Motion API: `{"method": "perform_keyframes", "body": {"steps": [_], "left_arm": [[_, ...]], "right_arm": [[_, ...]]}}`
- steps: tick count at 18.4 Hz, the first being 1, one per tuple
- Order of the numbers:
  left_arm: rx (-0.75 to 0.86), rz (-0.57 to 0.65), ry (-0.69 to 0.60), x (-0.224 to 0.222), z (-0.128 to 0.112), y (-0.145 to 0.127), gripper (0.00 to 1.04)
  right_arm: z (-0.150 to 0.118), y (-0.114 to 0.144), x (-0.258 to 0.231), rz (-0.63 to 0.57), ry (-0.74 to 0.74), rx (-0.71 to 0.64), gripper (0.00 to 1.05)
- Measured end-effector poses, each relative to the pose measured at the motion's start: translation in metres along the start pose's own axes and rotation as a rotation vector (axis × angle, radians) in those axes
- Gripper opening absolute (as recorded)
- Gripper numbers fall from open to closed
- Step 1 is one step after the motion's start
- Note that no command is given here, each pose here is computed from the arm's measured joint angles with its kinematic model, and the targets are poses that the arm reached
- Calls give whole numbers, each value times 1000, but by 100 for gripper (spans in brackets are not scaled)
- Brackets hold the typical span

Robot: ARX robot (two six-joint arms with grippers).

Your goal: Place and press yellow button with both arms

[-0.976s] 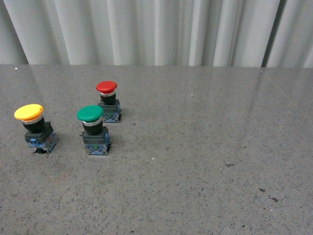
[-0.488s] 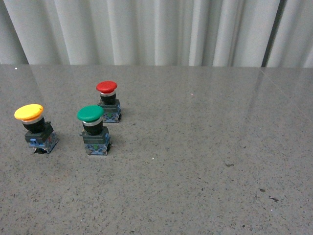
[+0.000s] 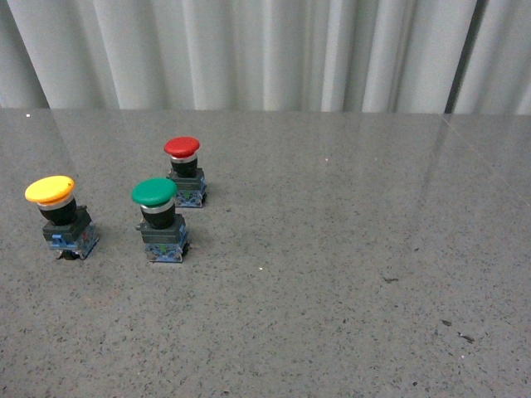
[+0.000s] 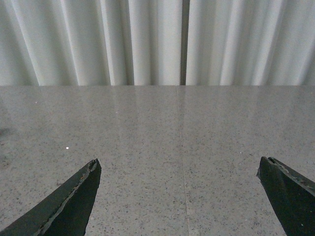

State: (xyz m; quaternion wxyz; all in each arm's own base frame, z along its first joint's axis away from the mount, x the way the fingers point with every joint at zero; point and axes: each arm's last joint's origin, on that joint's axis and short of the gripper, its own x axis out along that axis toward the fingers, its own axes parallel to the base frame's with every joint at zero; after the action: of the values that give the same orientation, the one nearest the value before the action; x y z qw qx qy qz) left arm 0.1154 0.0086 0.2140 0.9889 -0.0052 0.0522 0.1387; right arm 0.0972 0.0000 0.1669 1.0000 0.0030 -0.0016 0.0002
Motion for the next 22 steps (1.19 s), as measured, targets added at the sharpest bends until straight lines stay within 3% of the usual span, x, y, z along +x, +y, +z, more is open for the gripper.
{"method": "perform_keyframes", "body": {"steps": [3, 6, 8, 11, 13, 20, 22], "left_arm": [[23, -136, -48, 34, 46, -8, 98], [62, -271, 88, 99, 84, -29, 98], [60, -358, 216, 134, 96, -47, 98], [85, -356, 413, 164, 68, -67, 98], [114, -362, 474, 170, 51, -70, 98], [149, -325, 579, 168, -1, -66, 98], [142, -329, 571, 170, -3, -65, 98]], "right_arm": [[0, 0, 0, 0, -1, 0, 98], [0, 0, 0, 0, -1, 0, 98], [0, 0, 0, 0, -1, 0, 98], [0, 0, 0, 0, -1, 0, 98], [0, 0, 0, 0, -1, 0, 98], [0, 0, 0, 0, -1, 0, 98], [0, 0, 0, 0, -1, 0, 98]]}}
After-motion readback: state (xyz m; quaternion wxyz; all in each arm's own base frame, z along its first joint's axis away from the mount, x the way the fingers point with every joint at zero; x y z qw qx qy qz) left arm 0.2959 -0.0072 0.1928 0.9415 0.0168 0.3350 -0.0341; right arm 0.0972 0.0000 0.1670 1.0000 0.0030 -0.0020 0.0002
